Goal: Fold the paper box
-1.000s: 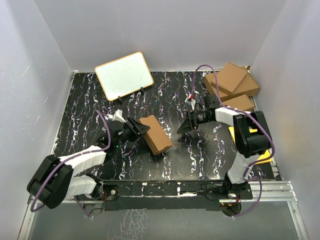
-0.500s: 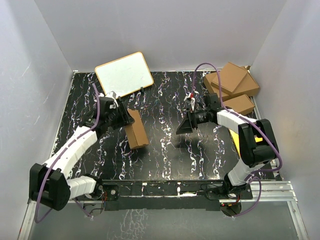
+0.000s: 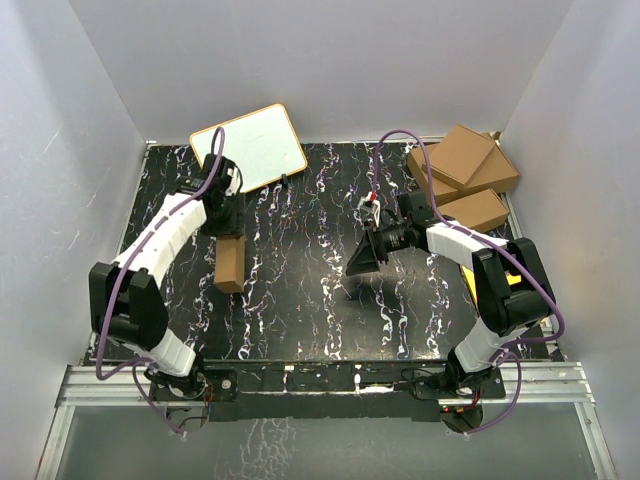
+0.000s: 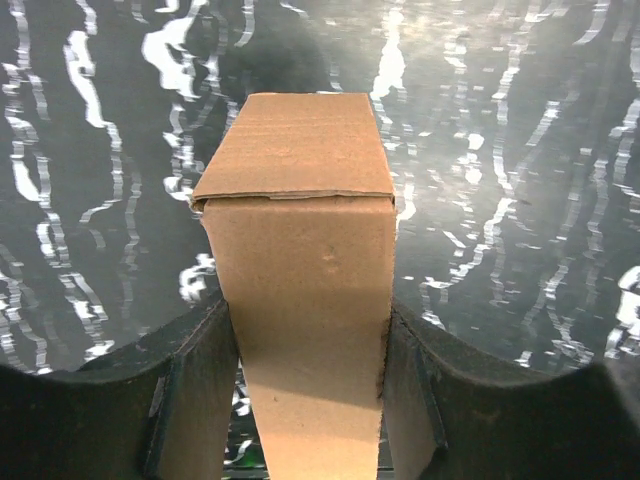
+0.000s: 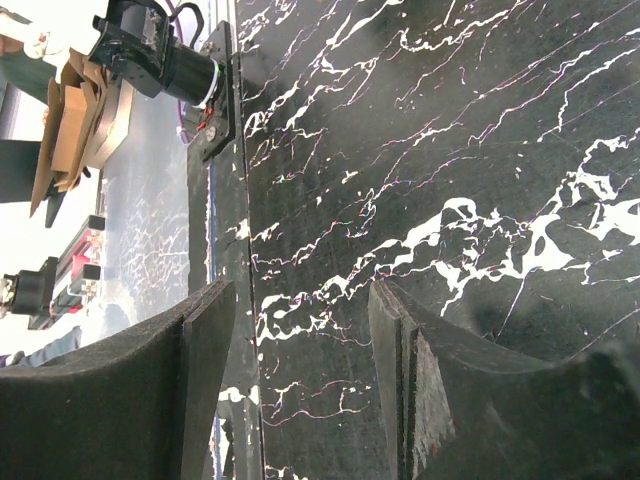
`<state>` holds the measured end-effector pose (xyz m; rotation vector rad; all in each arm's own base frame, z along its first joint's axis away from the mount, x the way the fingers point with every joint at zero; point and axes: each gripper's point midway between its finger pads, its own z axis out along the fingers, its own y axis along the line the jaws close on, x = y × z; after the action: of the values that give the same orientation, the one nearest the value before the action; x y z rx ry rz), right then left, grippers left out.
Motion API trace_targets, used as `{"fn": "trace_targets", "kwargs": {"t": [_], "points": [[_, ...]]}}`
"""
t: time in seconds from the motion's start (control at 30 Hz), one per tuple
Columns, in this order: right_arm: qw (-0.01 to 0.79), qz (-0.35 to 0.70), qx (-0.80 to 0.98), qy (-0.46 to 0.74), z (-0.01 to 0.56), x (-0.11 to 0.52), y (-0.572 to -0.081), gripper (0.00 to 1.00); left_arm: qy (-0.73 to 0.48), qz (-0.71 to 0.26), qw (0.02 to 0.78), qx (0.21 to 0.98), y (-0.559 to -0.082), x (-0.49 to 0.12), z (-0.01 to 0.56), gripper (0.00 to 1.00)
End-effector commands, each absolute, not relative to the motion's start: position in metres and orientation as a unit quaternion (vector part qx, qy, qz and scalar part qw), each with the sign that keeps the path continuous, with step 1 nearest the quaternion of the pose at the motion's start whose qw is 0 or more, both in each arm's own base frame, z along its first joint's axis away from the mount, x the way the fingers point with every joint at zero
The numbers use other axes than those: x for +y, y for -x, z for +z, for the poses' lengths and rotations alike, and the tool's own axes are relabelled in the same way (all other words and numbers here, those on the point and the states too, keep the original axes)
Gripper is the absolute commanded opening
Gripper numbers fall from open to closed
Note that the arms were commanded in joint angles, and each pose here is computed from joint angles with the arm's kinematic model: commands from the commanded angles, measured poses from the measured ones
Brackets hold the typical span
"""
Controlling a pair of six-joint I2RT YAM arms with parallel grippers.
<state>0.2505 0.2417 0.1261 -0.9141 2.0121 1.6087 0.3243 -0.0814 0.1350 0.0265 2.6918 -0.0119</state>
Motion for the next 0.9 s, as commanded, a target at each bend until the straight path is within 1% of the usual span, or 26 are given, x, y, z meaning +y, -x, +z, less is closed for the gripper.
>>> {"fn": "trace_targets", "kwargs": {"t": [0.0,0.13,0.27,0.33,0.4,0.5,0.7,0.8,0.87], "points": [[0.236,0.576,0.696,0.357,0.137,0.244,-0.255,0.60,-0.050,0.085,0.203,0.974,-0.330,-0.036,0.148,0.32],[0.236,0.576,0.697,0.355,0.136,0.244,-0.256,0.60,-0.053,0.140,0.197,0.969,-0.341,-0.008,0.149,0.28],[0.232,0.577,0.699,0.354,0.134,0.244,-0.256,0.60,-0.049,0.201,0.177,0.962,-0.347,0.024,0.144,0.27],[0.232,0.577,0.699,0.354,0.134,0.245,-0.256,0.60,-0.049,0.208,0.169,0.962,-0.348,0.032,0.138,0.26],[0.232,0.576,0.699,0.354,0.134,0.244,-0.256,0.60,-0.048,0.191,0.175,0.965,-0.351,0.029,0.134,0.26],[0.233,0.579,0.695,0.358,0.135,0.244,-0.255,0.60,-0.044,0.118,0.191,0.974,-0.354,0.003,0.133,0.25],[0.252,0.583,0.664,0.395,0.151,0.246,-0.248,0.60,-0.009,-0.114,0.248,0.962,-0.350,-0.078,0.162,0.24],[0.270,0.586,0.635,0.426,0.167,0.245,-0.241,0.59,0.002,-0.243,0.241,0.940,-0.337,-0.126,0.169,0.23],[0.292,0.581,0.611,0.452,0.177,0.244,-0.237,0.59,-0.001,-0.290,0.230,0.929,-0.330,-0.153,0.166,0.23]]}}
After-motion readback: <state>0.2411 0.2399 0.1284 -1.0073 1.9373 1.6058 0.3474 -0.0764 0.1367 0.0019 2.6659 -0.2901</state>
